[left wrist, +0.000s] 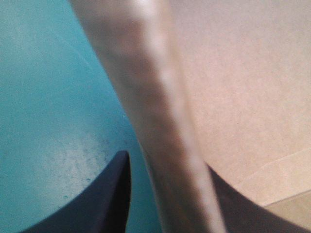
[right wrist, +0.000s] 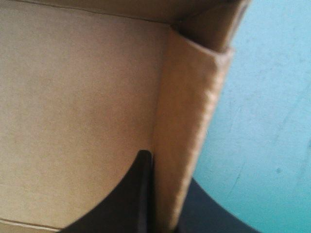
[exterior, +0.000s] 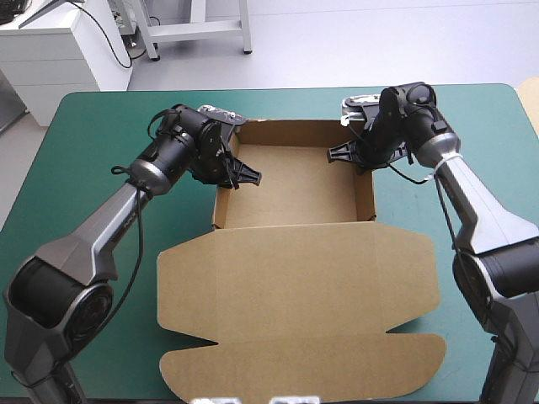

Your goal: Fold the box

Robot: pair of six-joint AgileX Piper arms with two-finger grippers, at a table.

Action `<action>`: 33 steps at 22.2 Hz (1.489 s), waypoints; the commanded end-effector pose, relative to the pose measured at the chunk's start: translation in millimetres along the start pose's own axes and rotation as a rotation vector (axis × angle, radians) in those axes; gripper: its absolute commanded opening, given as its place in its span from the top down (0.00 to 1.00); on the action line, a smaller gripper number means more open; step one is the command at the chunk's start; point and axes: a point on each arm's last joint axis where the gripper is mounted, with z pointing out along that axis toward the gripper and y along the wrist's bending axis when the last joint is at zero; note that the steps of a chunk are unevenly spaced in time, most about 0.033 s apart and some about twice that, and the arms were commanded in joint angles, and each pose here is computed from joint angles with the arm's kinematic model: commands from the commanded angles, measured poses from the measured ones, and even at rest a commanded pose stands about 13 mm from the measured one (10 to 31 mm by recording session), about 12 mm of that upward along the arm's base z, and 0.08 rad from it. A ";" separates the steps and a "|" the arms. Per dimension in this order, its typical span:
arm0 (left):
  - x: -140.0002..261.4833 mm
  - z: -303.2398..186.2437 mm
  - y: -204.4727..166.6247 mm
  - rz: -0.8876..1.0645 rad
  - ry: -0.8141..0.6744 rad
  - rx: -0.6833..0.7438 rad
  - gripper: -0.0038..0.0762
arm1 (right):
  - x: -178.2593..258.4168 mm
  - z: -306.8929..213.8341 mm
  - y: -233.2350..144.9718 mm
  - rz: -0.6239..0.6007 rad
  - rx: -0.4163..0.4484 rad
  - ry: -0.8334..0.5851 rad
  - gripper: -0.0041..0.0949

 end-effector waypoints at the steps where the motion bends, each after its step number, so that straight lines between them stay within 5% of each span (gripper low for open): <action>1: -3.1 0.0 -11.2 0.124 -0.008 0.051 0.94 | -1.2 -15.5 21.4 -0.081 -0.108 -0.041 0.97; 9: -5.0 45.1 2.9 0.074 0.107 0.056 0.94 | -4.3 23.1 16.1 -0.088 -0.062 0.038 0.97; 12: -4.3 46.7 14.5 0.068 0.130 0.089 0.81 | -4.4 25.8 15.8 -0.100 -0.060 0.043 0.96; 13: -4.1 46.8 18.7 0.039 0.138 0.115 0.70 | -4.4 25.8 15.5 -0.100 -0.057 0.043 0.91; 15: -3.6 46.4 31.3 -0.028 0.156 0.210 0.36 | -4.4 25.7 16.4 -0.103 -0.067 0.043 0.63; 17: -2.3 45.7 38.7 -0.055 0.174 0.257 0.23 | -4.3 25.7 17.0 -0.101 -0.073 0.044 0.32; 21: -3.3 35.3 42.5 -0.069 0.148 0.267 0.23 | -4.0 16.2 17.3 -0.097 -0.073 0.024 0.09; 33: 4.3 -44.7 45.6 -0.052 -0.032 0.265 0.25 | 10.0 -80.8 19.5 -0.114 -0.076 -0.187 0.09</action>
